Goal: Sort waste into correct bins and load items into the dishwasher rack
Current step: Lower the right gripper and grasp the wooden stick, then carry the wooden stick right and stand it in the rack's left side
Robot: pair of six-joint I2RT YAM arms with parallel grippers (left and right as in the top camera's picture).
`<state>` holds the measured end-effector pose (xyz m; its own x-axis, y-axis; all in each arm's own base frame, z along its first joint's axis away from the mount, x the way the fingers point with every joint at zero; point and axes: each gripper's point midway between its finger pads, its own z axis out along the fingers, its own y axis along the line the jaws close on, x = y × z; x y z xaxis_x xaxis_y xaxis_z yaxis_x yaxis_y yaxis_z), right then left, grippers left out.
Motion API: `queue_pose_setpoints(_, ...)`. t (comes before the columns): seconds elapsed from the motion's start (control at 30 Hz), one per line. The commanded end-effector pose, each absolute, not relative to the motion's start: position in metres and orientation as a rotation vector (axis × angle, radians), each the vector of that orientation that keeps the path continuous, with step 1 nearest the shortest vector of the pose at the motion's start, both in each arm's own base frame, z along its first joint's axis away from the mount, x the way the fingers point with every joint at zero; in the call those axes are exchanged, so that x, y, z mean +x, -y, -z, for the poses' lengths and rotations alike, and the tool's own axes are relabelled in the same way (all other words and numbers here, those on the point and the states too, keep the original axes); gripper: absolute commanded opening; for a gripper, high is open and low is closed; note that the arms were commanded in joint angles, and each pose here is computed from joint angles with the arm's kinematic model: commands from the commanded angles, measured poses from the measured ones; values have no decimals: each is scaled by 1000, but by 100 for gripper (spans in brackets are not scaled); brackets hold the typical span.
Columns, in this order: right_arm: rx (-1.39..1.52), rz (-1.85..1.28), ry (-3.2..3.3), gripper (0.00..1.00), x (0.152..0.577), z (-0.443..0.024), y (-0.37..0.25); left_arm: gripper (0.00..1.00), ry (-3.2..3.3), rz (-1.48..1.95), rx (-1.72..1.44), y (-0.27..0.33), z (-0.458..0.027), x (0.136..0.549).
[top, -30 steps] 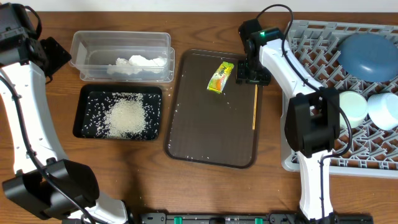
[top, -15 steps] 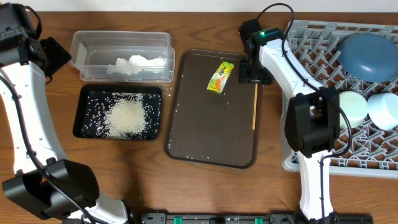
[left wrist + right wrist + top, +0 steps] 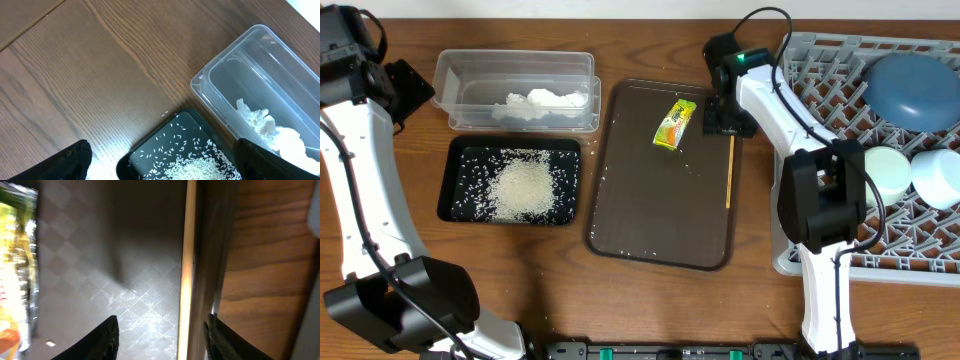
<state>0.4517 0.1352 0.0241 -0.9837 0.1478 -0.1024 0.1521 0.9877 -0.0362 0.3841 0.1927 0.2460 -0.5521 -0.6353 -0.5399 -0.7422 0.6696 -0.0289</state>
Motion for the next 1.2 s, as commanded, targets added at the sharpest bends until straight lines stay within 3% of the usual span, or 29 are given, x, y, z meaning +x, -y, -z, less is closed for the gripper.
queue_pose_setpoints(0.0, 193, 37, -3085, 54, 438, 1, -147, 92, -2357, -290, -1073, -196, -249, 382)
queue_pose_setpoints(0.3, 187, 33, -3091, 54, 436, 8, -147, 93, -2357, -290, -1073, -196, -249, 382)
queue_pose_setpoints(0.4, 197, 32, -3091, 50, 436, 8, -147, 93, -2357, -290, -1073, -196, -249, 382)
queue_pose_setpoints(0.57, 230, 38, -3096, 32, 430, 17, -148, 92, -2357, -290, -1073, -196, -249, 382)
queue_pose_setpoints(0.77, 267, 33, -3112, 2, 423, 24, -149, 93, -2357, -290, -1073, -196, -249, 382)
queue_pose_setpoints(1.0, 288, -95, -3073, 1, 441, -8, -155, 92, -2357, -290, -1073, -196, -249, 382)
queue_pose_setpoints(1.17, 249, -149, -2985, 1, 464, -73, -138, 93, -2357, -290, -1073, -196, -249, 382)
